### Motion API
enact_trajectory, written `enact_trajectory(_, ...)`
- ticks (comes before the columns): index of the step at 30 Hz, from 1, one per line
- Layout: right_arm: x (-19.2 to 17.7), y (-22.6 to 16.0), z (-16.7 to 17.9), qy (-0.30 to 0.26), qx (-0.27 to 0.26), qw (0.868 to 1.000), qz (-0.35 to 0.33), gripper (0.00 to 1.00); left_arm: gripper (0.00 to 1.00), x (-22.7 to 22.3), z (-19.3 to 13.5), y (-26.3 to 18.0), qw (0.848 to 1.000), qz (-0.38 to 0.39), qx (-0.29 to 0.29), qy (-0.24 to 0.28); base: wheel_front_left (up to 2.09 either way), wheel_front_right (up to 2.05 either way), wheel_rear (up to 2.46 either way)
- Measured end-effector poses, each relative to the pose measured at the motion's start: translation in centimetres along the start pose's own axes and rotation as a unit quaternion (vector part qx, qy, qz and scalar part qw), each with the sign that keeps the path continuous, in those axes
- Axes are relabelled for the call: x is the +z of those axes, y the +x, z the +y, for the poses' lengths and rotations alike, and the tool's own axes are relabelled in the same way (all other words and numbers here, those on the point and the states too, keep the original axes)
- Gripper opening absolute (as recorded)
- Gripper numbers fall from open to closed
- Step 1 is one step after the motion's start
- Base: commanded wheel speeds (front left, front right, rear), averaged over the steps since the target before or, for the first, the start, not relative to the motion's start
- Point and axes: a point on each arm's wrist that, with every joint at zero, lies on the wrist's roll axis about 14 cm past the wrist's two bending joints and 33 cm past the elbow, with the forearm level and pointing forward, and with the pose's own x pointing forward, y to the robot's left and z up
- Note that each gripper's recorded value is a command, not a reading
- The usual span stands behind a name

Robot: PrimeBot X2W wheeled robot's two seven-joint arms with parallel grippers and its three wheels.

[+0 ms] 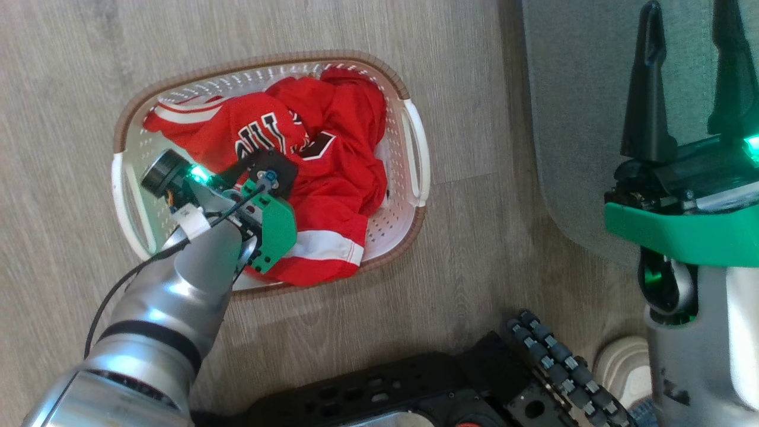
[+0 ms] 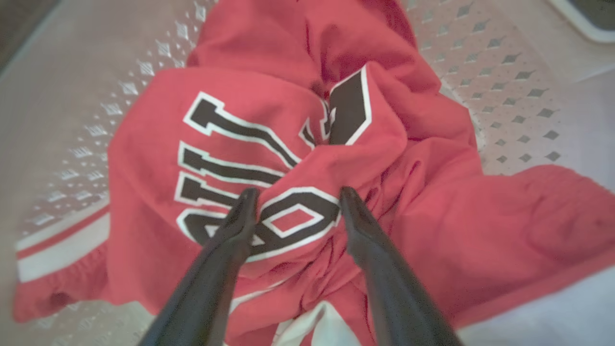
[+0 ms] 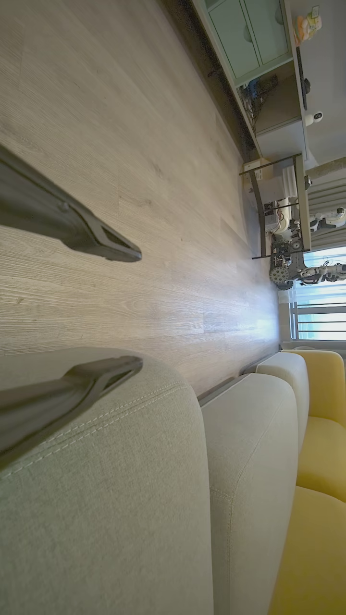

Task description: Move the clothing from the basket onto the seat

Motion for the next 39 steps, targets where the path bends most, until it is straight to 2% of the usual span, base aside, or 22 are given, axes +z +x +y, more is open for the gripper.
enact_trajectory(1, -0.2, 0.0, 0.0, 0.0, 0.0, 1.0, 0.002, 1.0, 0.53, -0.4, 0.0, 0.1, 1.0, 0.007, 0.001, -0.005, 0.0, 0.0, 0.0)
enact_trajectory(2, -0.3, 0.0, -0.1, 0.0, -0.001, 1.0, 0.003, 1.0, 0.45, -0.7, -0.1, 0.2, 1.0, 0.013, 0.0, -0.009, 0.0, 0.0, 0.0)
enact_trajectory(5, -0.5, 0.2, -0.1, 0.002, -0.001, 1.0, 0.003, 1.0, 0.04, -1.1, -0.3, 0.4, 1.0, 0.02, -0.002, -0.018, 0.0, 0.0, 0.0)
enact_trajectory(6, -0.5, 0.3, -0.1, 0.002, 0.0, 1.0, 0.002, 1.0, 0.0, -1.2, -0.3, 0.4, 1.0, 0.021, -0.002, -0.019, 0.0, 0.0, 0.0)
enact_trajectory(11, -0.3, 0.4, 0.1, 0.005, 0.002, 1.0, -0.001, 1.0, 0.0, -0.6, 0.3, 0.0, 0.999, 0.006, 0.009, -0.034, 0.0, 0.0, 0.0)
enact_trajectory(15, 0.5, 0.4, 0.5, 0.008, 0.006, 1.0, -0.008, 1.0, 0.0, 1.8, 1.2, -0.9, 0.997, -0.038, 0.027, -0.055, 0.0, 0.0, 0.0)
enact_trajectory(22, 2.8, -0.1, 1.1, 0.013, 0.011, 1.0, -0.022, 1.0, 0.0, 5.7, 0.8, -4.2, 0.988, -0.111, 0.049, -0.093, 0.0, 0.0, 0.0)
enact_trajectory(26, 4.1, -1.1, 1.5, 0.015, 0.013, 1.0, -0.025, 1.0, 0.0, 9.4, 0.7, -7.0, 0.979, -0.17, 0.066, -0.094, 0.0, 0.0, 0.0)
enact_trajectory(33, 5.3, -4.2, 1.9, 0.017, 0.011, 1.0, -0.014, 1.0, 0.0, 13.0, 0.1, -11.8, 0.965, -0.228, 0.09, -0.091, 0.0, 0.0, 0.0)
enact_trajectory(39, 7.1, -7.7, 2.3, 0.017, 0.01, 1.0, -0.017, 1.0, 0.0, 16.7, -0.6, -16.8, 0.951, -0.282, 0.109, -0.064, 0.0, 0.0, 0.0)
